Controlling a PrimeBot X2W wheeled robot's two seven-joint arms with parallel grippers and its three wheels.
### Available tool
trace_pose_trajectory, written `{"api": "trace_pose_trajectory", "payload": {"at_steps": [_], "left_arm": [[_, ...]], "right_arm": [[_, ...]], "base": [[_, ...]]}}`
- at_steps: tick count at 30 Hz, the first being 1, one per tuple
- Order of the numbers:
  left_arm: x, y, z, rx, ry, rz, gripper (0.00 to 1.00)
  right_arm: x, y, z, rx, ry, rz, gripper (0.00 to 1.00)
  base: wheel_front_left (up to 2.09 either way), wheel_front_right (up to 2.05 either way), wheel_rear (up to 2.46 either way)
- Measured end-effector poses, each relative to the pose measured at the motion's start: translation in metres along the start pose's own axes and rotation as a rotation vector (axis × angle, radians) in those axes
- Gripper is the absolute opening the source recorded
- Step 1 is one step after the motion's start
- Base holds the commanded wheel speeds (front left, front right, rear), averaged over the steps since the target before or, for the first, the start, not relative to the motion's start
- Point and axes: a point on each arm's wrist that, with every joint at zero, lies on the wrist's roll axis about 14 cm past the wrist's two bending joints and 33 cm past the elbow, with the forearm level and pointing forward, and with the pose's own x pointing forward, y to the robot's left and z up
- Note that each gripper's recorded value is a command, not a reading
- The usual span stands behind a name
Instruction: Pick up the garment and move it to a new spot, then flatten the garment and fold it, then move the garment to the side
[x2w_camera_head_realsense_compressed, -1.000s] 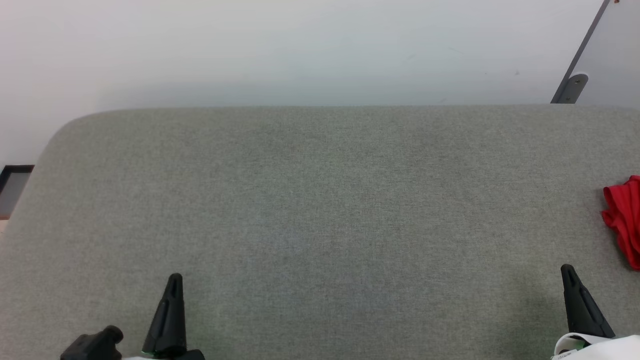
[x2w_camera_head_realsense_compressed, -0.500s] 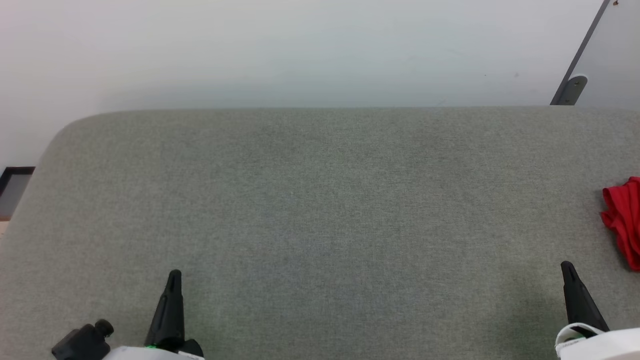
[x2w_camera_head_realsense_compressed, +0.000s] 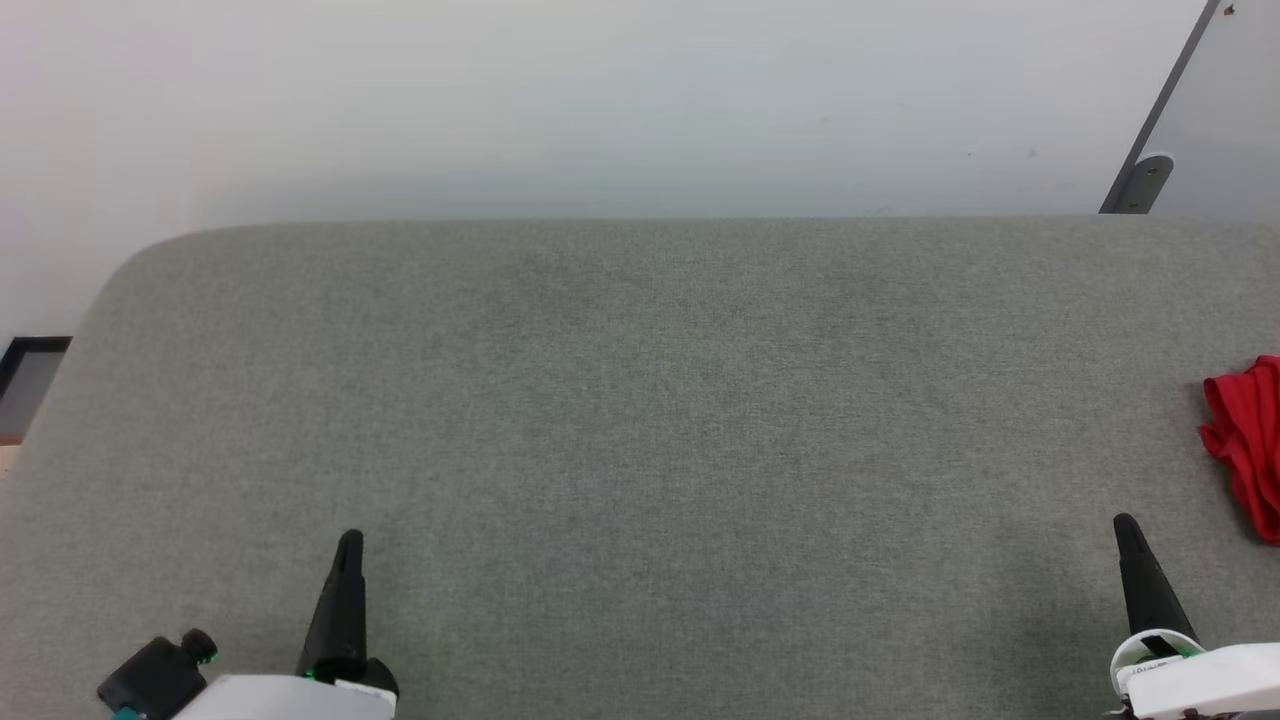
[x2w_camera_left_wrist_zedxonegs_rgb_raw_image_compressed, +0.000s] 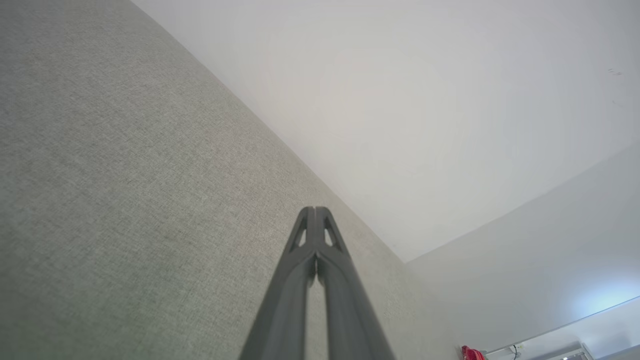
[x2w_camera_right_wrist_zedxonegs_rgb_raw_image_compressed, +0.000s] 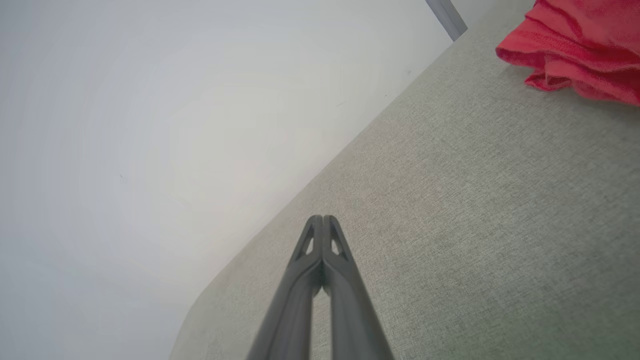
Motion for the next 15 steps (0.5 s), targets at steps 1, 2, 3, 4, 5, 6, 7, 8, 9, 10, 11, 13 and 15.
{"api": "trace_pose_trajectory", "payload": {"at_steps": [1,2,3,4,5,6,7,8,9,10,11,13,15], "left_arm": [[0.0006,-0.0002,0.0003,-0.012,-0.001,0.0,0.0],[0.0009,-0.0001,0.0001,-0.023,0.002,0.001,0.0],[0.001,0.0003,-0.0002,-0.036,0.003,0.003,0.0],[0.001,0.001,-0.0003,-0.049,0.004,0.006,0.0],[0.001,0.0014,-0.0008,-0.06,0.007,0.008,0.0],[0.0014,0.0015,-0.0008,-0.071,0.008,0.009,0.0],[0.0019,0.0016,-0.0006,-0.082,0.007,0.01,0.0],[0.0025,0.0014,-0.0008,-0.092,0.009,0.01,0.0],[0.0033,0.0011,-0.0006,-0.106,0.01,0.01,0.0],[0.004,0.0007,-0.0002,-0.118,0.008,0.009,0.0],[0.0043,0.0009,-0.0003,-0.128,0.009,0.01,0.0],[0.0044,0.0016,-0.0009,-0.148,0.013,0.014,0.0],[0.0045,0.0022,-0.0015,-0.171,0.017,0.017,0.0]], "right_arm": [[-0.0001,-0.0003,-0.0007,0.015,0.002,-0.002,0.0],[-0.0002,-0.0005,-0.0014,0.027,0.004,-0.004,0.0],[-0.0002,-0.0008,-0.0015,0.037,0.003,-0.006,0.0],[-0.0001,-0.0009,-0.0017,0.046,0.004,-0.007,0.0],[0.0001,-0.0009,-0.0019,0.056,0.006,-0.008,0.0],[0.0005,-0.0006,-0.0015,0.07,0.004,-0.008,0.0],[0.0007,-0.0007,-0.0013,0.084,0.002,-0.01,0.0],[0.0012,-0.0006,-0.0013,0.095,0.003,-0.01,0.0],[0.002,0.0,-0.0009,0.105,0.002,-0.009,0.0],[0.0027,0.0007,-0.0004,0.114,0.0,-0.008,0.0],[0.003,0.0009,-0.0004,0.123,0.001,-0.007,0.0],[0.0031,0.0007,-0.0007,0.148,0.0,-0.01,0.0],[0.0033,0.0005,-0.0014,0.169,0.004,-0.012,0.0]], "base": [[0.0,0.0,0.0],[0.0,0.0,0.0],[0.0,0.0,0.0],[0.0,0.0,0.0],[0.0,0.0,0.0],[0.0,0.0,0.0],[0.0,0.0,0.0],[0.0,0.0,0.0],[0.0,0.0,0.0],[0.0,0.0,0.0],[0.0,0.0,0.0],[0.0,0.0,0.0],[0.0,0.0,0.0]]}}
